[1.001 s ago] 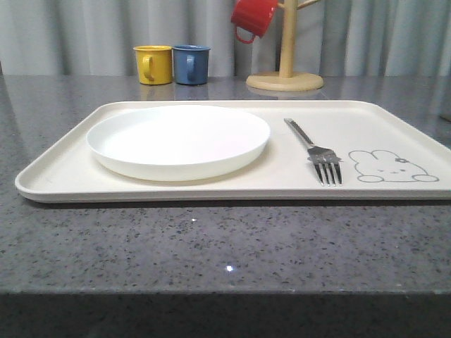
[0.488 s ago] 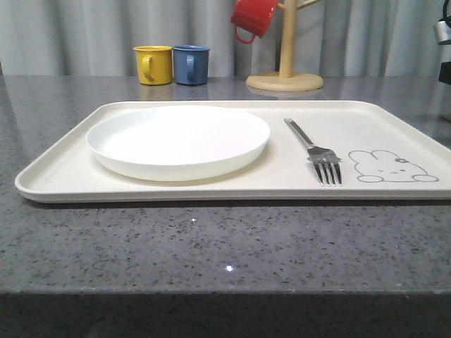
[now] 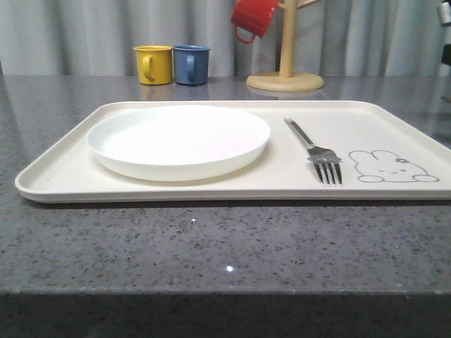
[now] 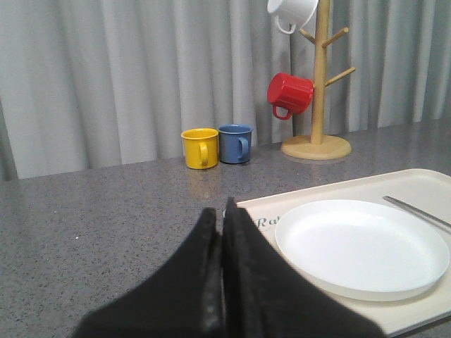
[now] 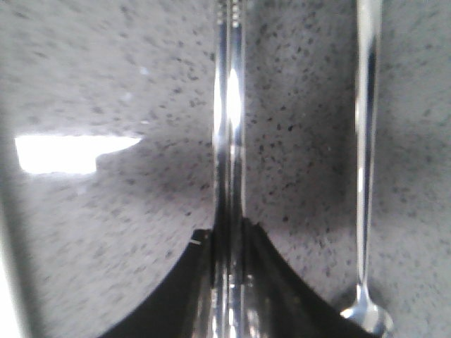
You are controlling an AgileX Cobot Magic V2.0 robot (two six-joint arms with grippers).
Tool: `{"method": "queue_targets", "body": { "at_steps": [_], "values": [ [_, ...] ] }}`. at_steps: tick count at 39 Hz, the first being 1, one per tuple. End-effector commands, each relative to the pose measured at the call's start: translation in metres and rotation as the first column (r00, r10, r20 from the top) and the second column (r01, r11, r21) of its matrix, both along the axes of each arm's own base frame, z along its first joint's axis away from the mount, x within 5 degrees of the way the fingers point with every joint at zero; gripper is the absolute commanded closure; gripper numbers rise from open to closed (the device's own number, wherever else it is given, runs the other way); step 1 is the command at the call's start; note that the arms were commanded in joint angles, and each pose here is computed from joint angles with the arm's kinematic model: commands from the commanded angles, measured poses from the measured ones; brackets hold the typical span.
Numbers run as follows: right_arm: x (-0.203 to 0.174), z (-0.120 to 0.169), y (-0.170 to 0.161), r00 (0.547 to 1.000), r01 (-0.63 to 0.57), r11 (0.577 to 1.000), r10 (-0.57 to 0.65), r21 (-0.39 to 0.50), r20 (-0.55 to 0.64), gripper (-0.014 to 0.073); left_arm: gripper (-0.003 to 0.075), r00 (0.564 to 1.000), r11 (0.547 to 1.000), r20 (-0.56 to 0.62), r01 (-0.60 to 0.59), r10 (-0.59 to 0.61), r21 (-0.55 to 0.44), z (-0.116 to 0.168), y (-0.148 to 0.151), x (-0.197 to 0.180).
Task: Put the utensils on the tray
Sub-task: 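Move the right gripper back to the chopsticks and grasp them, then place the chopsticks on the tray beside the fork and release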
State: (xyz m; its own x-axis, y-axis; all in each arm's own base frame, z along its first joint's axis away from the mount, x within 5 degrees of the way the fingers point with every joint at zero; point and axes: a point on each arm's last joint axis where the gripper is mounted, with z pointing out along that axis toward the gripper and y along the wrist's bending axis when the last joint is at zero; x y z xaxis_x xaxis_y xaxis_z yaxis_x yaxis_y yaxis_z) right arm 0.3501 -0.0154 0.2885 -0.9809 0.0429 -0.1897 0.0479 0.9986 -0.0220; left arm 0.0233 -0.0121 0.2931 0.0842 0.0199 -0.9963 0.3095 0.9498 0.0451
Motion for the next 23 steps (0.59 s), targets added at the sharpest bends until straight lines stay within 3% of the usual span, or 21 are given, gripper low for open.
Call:
{"method": "queue_targets", "body": {
  "at_steps": [1,9,17,23],
  "values": [
    [-0.024,0.045,0.010,0.998,0.002,1.000,-0.004,0.028,0.065,0.0650,0.0738,0.994,0.998,0.113,-0.006,0.013,-0.057,0.015,0.003,-0.008],
    [-0.036,0.060,0.046,0.994,-0.009,0.997,0.001,0.078,0.109,0.0650,0.0738,0.994,0.998,0.113,-0.006,0.013,-0.057,0.015,0.003,-0.008],
    [-0.032,0.050,0.092,0.993,-0.081,0.984,0.067,0.158,0.097,0.0650,0.0738,0.994,0.998,0.113,-0.006,0.013,-0.057,0.015,0.003,-0.008],
    [-0.024,0.034,0.108,0.997,-0.073,0.975,0.065,0.211,0.046,0.0650,0.0738,0.994,0.998,0.113,-0.006,0.013,-0.057,0.015,0.003,-0.008]
  ]
}}
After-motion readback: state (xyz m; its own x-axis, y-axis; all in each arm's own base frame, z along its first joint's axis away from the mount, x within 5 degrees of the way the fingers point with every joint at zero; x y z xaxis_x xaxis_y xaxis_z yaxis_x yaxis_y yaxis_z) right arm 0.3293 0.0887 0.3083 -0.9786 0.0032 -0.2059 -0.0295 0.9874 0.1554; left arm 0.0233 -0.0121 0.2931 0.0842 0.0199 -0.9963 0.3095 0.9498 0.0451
